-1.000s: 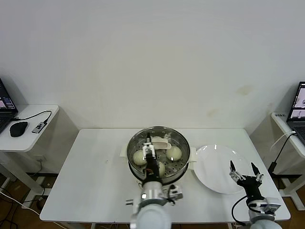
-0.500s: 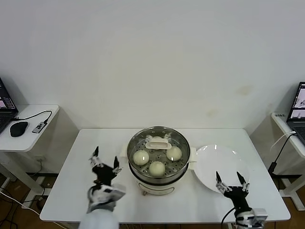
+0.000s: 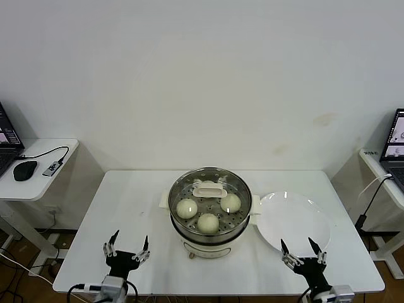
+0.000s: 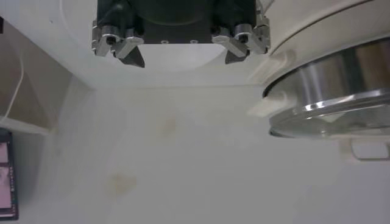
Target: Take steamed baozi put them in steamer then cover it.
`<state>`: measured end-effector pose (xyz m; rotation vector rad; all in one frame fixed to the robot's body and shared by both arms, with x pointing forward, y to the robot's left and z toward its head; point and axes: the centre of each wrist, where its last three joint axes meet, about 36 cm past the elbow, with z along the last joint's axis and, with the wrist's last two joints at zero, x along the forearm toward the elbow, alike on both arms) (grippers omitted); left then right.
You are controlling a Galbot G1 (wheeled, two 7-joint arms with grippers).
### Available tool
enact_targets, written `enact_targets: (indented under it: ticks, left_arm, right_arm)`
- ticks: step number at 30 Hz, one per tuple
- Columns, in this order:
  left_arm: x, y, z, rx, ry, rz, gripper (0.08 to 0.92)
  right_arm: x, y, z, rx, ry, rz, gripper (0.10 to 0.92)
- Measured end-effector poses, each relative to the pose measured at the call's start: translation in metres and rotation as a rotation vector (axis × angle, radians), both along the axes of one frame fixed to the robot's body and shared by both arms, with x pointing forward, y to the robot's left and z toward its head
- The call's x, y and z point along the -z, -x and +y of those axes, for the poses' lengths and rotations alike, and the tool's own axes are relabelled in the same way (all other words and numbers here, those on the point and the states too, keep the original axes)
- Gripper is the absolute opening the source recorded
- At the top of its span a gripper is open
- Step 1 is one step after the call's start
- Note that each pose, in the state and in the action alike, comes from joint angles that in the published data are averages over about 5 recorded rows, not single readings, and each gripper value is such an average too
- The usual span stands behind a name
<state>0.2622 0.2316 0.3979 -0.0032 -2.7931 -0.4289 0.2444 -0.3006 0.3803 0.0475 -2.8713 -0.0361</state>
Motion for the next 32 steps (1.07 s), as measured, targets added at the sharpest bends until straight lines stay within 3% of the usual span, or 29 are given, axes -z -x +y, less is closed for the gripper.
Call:
enact_targets:
  ticks: [11, 32]
  left_arm:
    - [0.004, 0.025, 0.012, -0.038, 0.120, 0.030, 0.823]
    - [0.008, 0.034, 0.022, -0.048, 0.169, 0.055, 0.823]
  right_arm:
    - [-0.002, 0.005, 0.004, -0.025, 0.008, 0.047, 0.823]
    - [0.003, 0.001, -0.002, 0.007, 0.043, 0.034, 0.823]
